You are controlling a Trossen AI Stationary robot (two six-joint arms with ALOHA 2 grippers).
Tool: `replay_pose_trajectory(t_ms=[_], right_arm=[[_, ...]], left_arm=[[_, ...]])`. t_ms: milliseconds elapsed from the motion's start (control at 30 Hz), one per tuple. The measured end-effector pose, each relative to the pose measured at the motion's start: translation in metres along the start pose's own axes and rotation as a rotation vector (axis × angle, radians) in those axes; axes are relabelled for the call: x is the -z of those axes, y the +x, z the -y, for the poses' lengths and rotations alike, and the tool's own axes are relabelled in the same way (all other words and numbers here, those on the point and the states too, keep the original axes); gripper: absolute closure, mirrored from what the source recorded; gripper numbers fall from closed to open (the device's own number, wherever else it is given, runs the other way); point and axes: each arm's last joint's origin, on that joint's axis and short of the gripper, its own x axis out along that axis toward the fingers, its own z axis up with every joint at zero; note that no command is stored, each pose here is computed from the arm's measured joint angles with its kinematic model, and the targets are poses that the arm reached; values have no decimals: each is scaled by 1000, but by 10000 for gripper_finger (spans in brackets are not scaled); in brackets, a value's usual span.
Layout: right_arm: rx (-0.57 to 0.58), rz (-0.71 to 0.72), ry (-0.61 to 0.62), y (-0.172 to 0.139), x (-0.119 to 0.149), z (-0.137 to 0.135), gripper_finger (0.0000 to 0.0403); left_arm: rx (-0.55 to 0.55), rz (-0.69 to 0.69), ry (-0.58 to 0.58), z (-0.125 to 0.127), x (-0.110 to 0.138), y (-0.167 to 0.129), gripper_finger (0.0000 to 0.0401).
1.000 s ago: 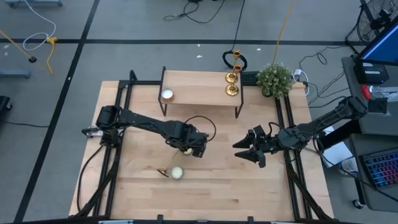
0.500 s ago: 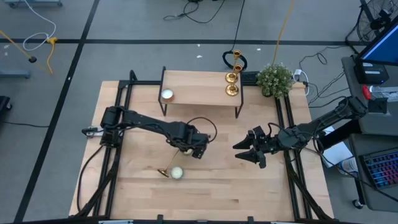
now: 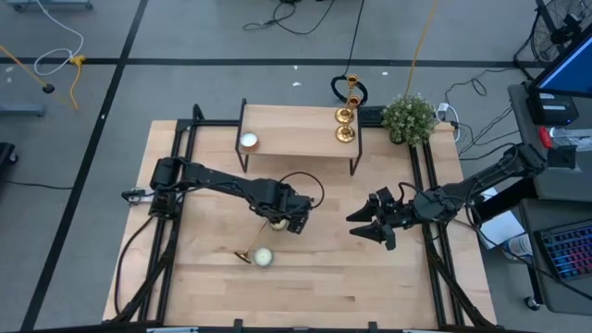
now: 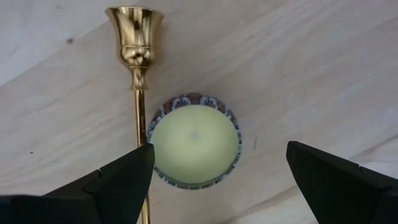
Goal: Pick & Place candle stick holders
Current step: Put the black scented candle aligned with the orange scented candle on the shelf
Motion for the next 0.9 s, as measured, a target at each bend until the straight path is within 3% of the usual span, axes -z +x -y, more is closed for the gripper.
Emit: replay_pose_trajectory(t_ms=[433, 900], right_arm=[[4, -5, -3, 0, 0, 0, 147], [5, -3, -21, 0, 0, 1, 147]], left_arm=[[-23, -114, 14, 6, 3, 31, 30], [47, -44, -13, 4, 0, 2, 50]])
